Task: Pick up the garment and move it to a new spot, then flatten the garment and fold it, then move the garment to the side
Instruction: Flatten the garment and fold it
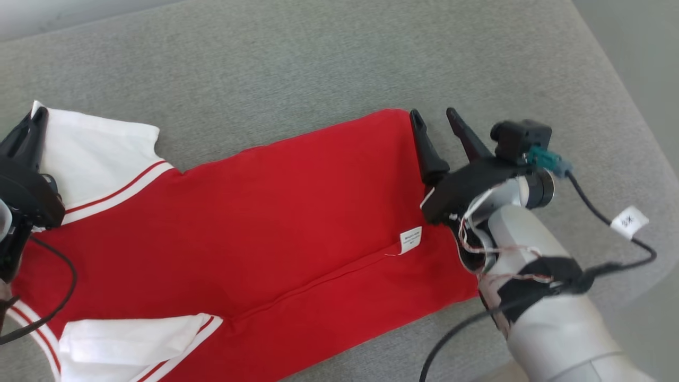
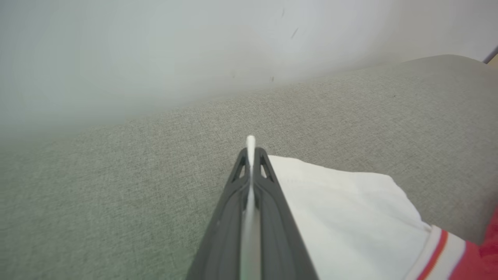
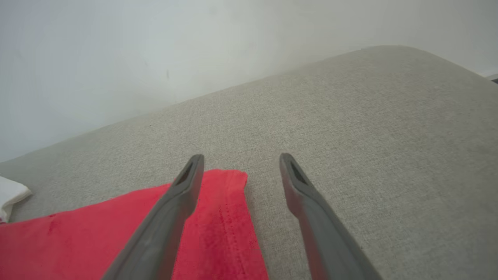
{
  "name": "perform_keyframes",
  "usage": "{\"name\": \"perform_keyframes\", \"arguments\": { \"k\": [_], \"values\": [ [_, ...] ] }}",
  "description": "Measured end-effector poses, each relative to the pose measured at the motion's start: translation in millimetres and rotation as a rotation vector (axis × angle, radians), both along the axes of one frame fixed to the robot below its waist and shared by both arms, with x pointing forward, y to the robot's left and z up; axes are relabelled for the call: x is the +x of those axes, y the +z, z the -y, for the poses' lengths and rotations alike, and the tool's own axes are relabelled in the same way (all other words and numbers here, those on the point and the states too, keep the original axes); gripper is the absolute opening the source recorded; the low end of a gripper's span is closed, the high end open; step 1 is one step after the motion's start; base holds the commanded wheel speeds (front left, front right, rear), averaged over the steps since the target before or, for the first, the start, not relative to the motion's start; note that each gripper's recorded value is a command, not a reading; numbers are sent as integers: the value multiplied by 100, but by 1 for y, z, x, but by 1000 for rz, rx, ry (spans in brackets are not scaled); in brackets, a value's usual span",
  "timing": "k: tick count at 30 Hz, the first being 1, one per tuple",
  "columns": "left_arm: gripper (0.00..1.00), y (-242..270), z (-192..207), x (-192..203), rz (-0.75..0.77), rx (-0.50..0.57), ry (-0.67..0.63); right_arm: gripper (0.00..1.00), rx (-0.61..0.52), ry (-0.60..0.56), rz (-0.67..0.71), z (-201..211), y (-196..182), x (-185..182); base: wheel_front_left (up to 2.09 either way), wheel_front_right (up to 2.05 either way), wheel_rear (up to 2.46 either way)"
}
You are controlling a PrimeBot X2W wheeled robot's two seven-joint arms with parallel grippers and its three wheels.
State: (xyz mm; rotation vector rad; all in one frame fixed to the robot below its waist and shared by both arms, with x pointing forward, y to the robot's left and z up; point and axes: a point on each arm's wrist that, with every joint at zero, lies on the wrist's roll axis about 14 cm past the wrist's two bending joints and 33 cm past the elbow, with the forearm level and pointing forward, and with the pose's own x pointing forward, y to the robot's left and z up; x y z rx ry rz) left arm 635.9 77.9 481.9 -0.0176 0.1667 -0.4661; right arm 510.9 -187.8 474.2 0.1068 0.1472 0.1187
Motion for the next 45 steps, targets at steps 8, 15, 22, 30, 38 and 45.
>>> {"name": "perform_keyframes", "arguments": {
  "k": [8, 15, 22, 30, 38, 45],
  "values": [
    [0, 2, -9, -3, 19, -5, 10, 100, 4, 4, -129, -2, -21, 23, 0, 0, 0],
    [0, 3, -10, -3, 29, -12, 5, 82, -5, -14, -234, 3, -43, 30, 0, 0, 0],
    [0, 2, -9, -3, 36, -17, -1, 0, -16, -7, -247, -1, -50, 38, 0, 0, 0],
    [0, 17, -18, -5, 81, -36, 19, 0, -27, 12, -171, -8, -35, 44, 0, 0, 0],
    [0, 39, -18, -28, 134, -111, 25, 0, 8, 48, -94, -25, -13, 36, 0, 0, 0],
    [0, 57, -20, -62, 186, -179, 15, 0, 15, 95, -26, -30, 2, 19, 0, 0, 0]
  ]
}}
